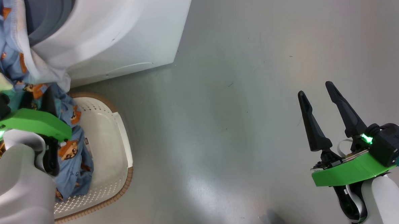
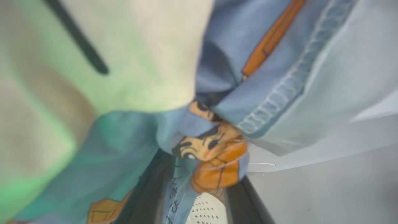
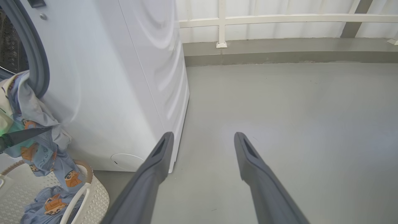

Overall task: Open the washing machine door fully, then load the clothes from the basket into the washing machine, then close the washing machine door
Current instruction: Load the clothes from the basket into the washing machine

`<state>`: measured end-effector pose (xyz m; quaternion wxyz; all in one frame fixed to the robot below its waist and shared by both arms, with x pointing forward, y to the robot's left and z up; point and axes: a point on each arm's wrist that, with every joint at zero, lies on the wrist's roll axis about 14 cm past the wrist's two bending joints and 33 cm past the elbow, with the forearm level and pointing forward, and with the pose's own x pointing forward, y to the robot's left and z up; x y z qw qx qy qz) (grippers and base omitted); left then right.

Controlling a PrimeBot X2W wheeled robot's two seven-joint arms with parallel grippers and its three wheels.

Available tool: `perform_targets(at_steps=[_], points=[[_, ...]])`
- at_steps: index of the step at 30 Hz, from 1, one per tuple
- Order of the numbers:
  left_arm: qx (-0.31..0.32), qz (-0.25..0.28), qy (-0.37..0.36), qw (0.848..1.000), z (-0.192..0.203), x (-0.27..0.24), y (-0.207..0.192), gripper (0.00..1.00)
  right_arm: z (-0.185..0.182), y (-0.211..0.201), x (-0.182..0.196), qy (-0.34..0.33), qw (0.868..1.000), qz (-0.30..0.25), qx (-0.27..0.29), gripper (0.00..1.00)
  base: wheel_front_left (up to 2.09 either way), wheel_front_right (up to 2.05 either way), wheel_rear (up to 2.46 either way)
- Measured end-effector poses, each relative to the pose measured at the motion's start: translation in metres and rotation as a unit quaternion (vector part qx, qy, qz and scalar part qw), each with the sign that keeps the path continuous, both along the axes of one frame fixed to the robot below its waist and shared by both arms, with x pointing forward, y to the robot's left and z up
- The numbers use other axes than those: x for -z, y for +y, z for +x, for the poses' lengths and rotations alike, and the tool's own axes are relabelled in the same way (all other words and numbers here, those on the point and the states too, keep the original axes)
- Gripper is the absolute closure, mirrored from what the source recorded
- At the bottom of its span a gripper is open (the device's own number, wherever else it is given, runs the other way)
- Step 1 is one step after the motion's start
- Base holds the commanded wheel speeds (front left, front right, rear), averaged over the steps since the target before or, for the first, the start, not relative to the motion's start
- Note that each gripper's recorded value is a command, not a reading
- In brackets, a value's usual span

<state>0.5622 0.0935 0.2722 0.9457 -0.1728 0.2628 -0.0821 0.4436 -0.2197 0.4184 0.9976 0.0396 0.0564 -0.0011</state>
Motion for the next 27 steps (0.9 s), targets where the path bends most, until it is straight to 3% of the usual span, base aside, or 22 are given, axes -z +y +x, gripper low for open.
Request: perform_targets(at_steps=[18,27], points=[[-0.066,-0.05,-0.062,0.995,-0.002,-0.041,0.024,1.0,0.009,0.009,-0.006,-0.016,1.0,0.009,-0.011,0.0,0.0,0.0,0.0],[-0.092,-0.05,-0.144,0.984,0.001,-0.093,0.045,1.0,0.013,0.013,-0.017,-0.033,0.999,0.012,-0.015,0.0,0.0,0.0,0.0]])
